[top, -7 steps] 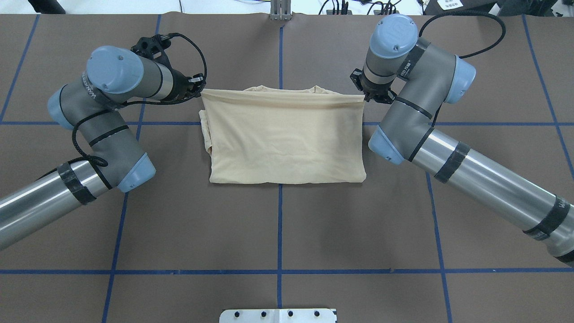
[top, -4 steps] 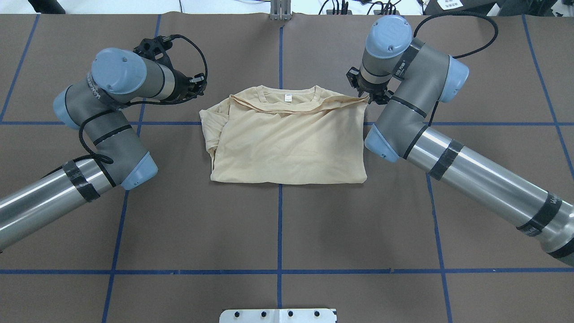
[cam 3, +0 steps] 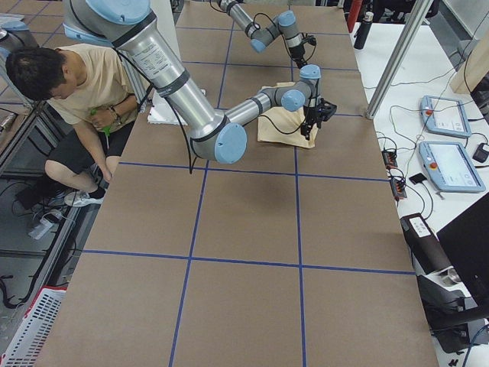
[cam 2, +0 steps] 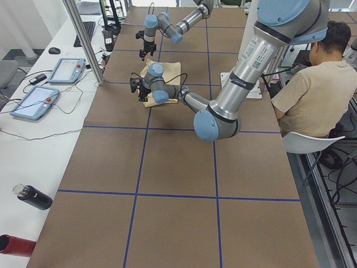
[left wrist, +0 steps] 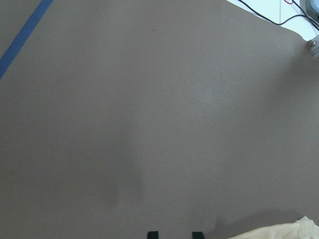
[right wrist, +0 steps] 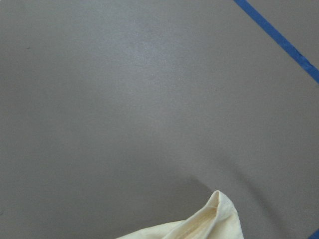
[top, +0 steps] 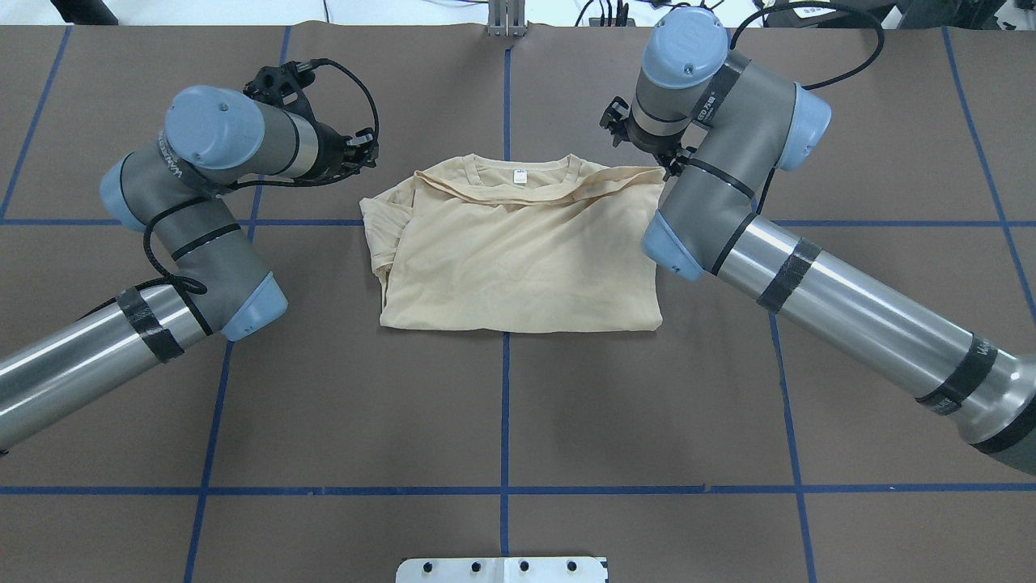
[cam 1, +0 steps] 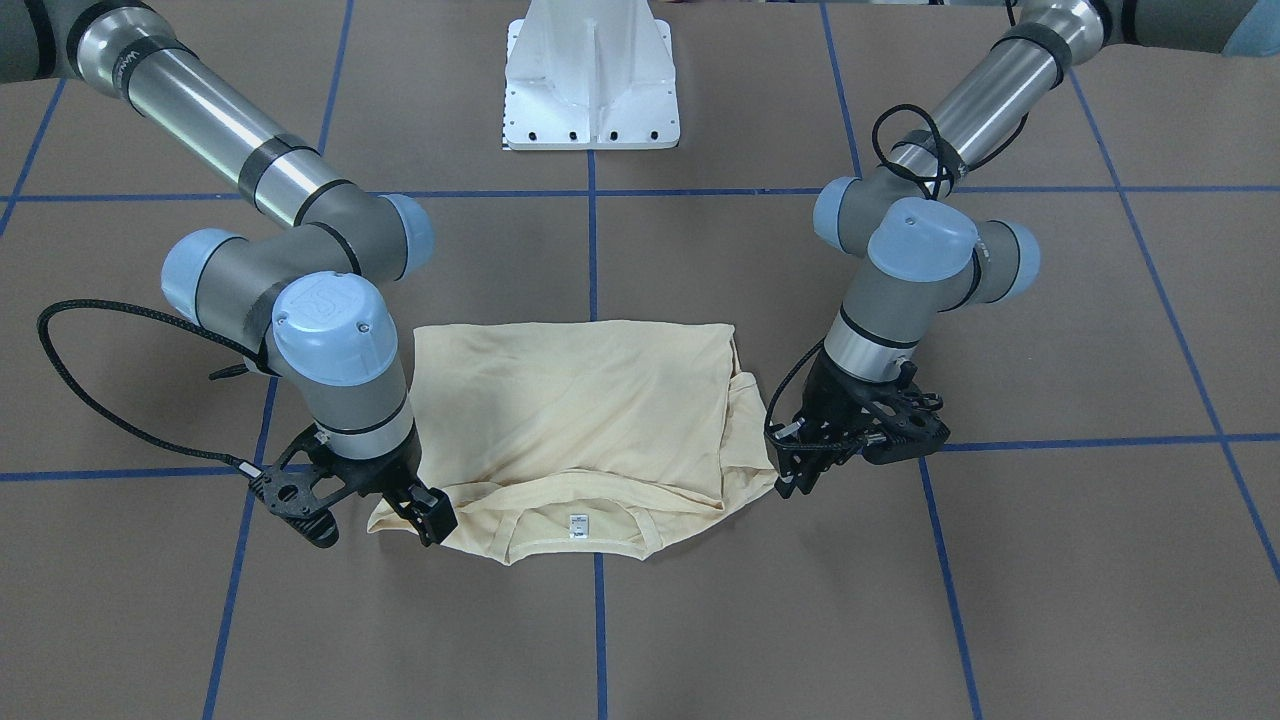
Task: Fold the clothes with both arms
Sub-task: 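Release the folded hem and raise both grippers away from the shirt, then lower the right gripper to the folded shirt's corner nearest it and grasp it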
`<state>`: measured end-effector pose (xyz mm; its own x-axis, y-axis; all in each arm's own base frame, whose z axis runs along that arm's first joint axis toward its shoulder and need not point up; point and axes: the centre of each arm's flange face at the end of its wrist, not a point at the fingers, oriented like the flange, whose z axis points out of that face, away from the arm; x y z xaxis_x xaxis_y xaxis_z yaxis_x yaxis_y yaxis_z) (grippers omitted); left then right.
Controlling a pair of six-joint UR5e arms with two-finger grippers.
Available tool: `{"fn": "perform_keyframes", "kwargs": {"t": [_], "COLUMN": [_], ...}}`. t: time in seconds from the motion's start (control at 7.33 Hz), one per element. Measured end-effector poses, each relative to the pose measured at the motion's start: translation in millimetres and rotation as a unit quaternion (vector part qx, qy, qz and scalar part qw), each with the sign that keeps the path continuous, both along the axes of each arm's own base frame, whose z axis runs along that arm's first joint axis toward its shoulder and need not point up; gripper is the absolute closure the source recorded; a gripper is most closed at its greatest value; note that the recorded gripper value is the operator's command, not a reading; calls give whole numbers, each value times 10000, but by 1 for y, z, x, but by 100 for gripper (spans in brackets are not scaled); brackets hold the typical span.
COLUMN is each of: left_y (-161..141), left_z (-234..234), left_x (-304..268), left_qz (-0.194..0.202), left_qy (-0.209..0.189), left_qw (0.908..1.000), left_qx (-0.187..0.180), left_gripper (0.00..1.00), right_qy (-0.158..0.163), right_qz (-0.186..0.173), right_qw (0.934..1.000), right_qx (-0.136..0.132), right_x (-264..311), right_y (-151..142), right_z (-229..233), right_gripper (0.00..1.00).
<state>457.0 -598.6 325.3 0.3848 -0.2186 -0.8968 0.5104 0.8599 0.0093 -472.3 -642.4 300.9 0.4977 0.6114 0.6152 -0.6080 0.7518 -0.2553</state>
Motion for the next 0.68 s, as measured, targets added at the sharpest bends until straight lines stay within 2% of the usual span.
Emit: {"fn": "perform_keyframes", "kwargs": {"t": [0.27,0.41,0.55,0.68], "left_y": [-2,-3,-3,-4], "left_z": [-17,-21,-24,-24], "left_x": [3,4,4,4], "left_qz": [-10,-13,-17,-19], "left_qy": [88,113,129,126], "left_qw": [9999,9999,9999,9999], "left_qx": [52,65,66,60], "left_gripper": [65,65,65,65], "right_qy": [-331,-482,-645,-884], "right_qz": [17,1,98,361], "right_qw": [9995,9988,9978,9952], "right_qx": [18,-2,-80,-235], "right_x": [34,48,59,61], "right_y": [1,16,45,86], "right_z": [-13,-6,2,13], "right_gripper": [0,0,0,0]}}
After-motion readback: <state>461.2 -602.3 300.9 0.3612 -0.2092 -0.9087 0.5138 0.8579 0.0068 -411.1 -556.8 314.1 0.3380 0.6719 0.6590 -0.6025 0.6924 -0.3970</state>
